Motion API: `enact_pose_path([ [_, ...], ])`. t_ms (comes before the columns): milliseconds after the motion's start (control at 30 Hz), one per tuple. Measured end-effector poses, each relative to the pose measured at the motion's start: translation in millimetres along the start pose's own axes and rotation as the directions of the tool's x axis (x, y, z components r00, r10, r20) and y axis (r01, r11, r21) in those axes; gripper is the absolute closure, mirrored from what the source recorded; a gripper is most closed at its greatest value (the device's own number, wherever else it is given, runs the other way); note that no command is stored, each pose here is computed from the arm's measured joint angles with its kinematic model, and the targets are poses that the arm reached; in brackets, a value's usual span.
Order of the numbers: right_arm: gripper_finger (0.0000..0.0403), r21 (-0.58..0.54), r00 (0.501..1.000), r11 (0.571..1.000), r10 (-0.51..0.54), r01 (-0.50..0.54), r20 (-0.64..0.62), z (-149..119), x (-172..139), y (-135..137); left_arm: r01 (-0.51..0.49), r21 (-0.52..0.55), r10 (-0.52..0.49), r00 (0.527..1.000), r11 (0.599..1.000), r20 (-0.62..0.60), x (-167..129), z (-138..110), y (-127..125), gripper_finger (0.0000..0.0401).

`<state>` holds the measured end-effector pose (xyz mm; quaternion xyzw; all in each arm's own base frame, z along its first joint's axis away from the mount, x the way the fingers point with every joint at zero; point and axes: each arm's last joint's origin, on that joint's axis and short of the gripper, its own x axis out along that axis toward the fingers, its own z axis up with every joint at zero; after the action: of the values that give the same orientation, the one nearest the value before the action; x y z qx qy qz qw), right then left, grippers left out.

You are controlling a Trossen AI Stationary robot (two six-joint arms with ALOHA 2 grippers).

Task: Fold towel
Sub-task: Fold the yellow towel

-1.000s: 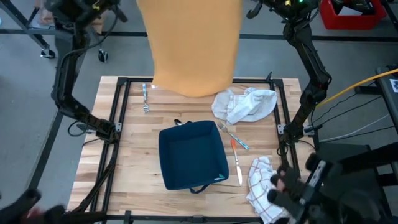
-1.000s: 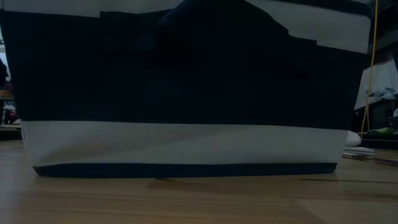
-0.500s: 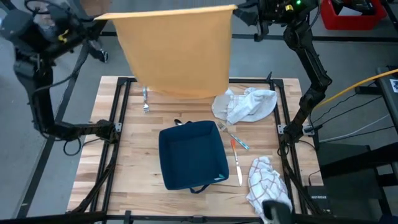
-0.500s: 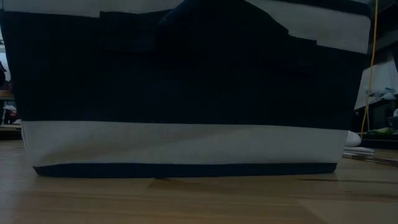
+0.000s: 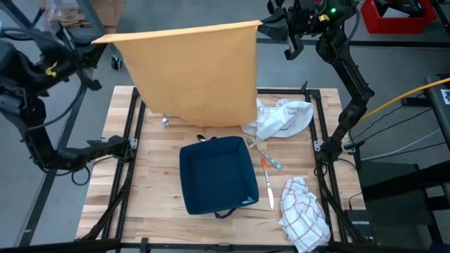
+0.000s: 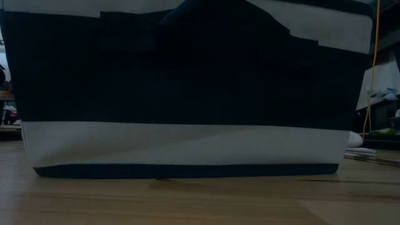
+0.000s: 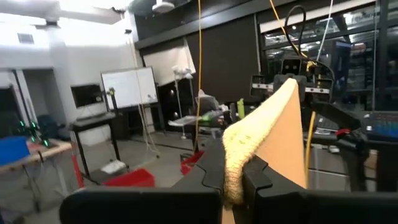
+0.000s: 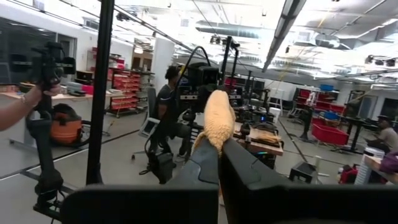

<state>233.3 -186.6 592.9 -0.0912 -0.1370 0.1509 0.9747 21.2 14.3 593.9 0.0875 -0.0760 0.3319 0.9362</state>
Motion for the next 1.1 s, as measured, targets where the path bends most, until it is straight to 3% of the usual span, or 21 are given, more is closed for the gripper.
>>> enact_pose_path([
  [300, 0.0402, 0.065, 0.998, 0.996, 0.055, -0.054, -0.009, 1, -1, 3, 0.11, -0.157, -0.116, 0.993, 0.982, -0.034, -4, -4, -6, 0.0401],
  [500, 0.0402, 0.079, 0.996, 0.993, 0.088, -0.087, -0.007, 1, 4, 7, 0.079, -0.101, -0.083, 0.996, 0.992, -0.04, -1, -4, -3, 0.0401],
  [667, 0.0402, 0.103, 1.0, 0.994, -0.028, 0.028, 0.0, -1, 3, 2, -0.045, -0.077, 0.04, 0.997, 0.996, -0.071, 12, -9, 9, 0.0401],
  [833, 0.0402, 0.254, 0.979, 0.948, -0.17, 0.193, -0.109, -18, -1, -6, -0.096, -0.18, 0.054, 0.974, 0.979, -0.221, 35, -28, 26, 0.0401],
  [1000, 0.0402, 0.303, 0.951, 0.916, -0.192, 0.262, -0.241, -35, -4, -6, -0.172, -0.271, 0.043, 0.904, 0.947, -0.426, 52, -54, 38, 0.0401],
  [1100, 0.0402, 0.291, 0.929, 0.909, -0.207, 0.299, -0.307, -44, -6, -5, -0.256, -0.245, 0.097, 0.85, 0.935, -0.518, 59, -66, 46, 0.0401],
])
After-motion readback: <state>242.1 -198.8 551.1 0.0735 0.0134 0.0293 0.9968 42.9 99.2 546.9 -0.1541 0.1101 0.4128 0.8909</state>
